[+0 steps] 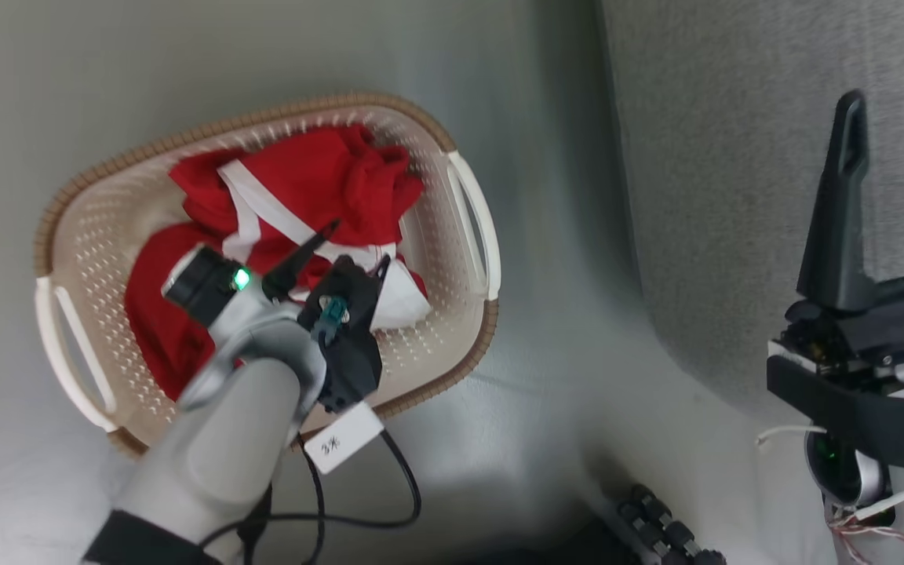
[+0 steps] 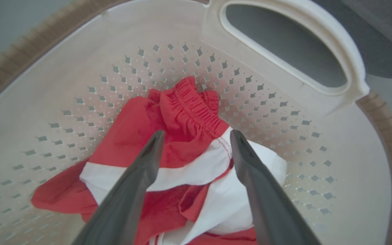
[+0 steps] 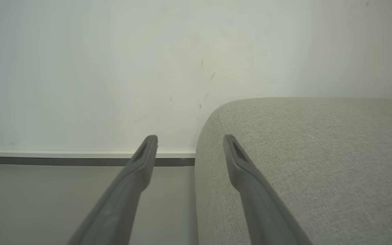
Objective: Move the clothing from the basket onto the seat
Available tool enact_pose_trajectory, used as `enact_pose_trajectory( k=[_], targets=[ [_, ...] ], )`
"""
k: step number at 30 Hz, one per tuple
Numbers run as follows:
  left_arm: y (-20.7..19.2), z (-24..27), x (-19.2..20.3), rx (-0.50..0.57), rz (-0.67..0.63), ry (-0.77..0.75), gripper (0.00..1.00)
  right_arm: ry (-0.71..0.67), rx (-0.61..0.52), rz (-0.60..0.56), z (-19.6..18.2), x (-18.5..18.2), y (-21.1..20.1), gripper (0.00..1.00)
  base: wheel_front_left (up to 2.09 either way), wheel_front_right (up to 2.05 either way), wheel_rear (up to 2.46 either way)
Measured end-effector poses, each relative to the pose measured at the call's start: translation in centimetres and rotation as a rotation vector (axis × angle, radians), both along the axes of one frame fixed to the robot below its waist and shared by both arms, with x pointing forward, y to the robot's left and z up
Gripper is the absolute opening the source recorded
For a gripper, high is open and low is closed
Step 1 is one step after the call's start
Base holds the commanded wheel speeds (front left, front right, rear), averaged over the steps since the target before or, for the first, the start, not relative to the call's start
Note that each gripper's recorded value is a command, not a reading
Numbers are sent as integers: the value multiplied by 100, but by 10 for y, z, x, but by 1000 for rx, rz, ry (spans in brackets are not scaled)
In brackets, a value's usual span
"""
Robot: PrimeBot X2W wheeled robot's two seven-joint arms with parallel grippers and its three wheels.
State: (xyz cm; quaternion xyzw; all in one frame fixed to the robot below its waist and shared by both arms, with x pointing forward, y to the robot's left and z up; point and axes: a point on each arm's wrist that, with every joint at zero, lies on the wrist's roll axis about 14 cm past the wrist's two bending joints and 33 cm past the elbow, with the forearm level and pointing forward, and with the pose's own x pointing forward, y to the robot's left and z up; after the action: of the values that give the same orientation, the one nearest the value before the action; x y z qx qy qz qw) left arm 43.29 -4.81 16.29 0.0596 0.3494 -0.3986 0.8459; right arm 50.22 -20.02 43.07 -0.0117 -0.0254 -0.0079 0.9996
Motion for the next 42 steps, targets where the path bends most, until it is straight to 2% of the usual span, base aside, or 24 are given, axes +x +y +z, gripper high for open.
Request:
enact_pose_trajectory(
  k=[7,15,16,17,18,32,42],
  targets=[
    [0,-44,-2,55,-68,48,100,30,-9,13,-30,15,2,100,0,0,0],
    [8,-85,-14,123,-48,114,100,98,-20,17,-65,17,1,100,0,0,0],
    [8,-87,-12,124,-44,112,49,100,-21,16,-66,17,1,100,0,0,0],
    [8,-87,-11,124,-41,108,29,102,-23,16,-67,18,1,100,0,0,0],
    [8,-87,-9,124,-37,103,0,103,-24,15,-68,19,0,100,0,0,0],
    [5,-55,8,57,22,10,0,95,-39,14,-62,23,-1,100,0,0,0],
    [23,-14,29,13,127,-37,0,97,-30,6,-52,22,-4,100,0,0,0]
  ],
)
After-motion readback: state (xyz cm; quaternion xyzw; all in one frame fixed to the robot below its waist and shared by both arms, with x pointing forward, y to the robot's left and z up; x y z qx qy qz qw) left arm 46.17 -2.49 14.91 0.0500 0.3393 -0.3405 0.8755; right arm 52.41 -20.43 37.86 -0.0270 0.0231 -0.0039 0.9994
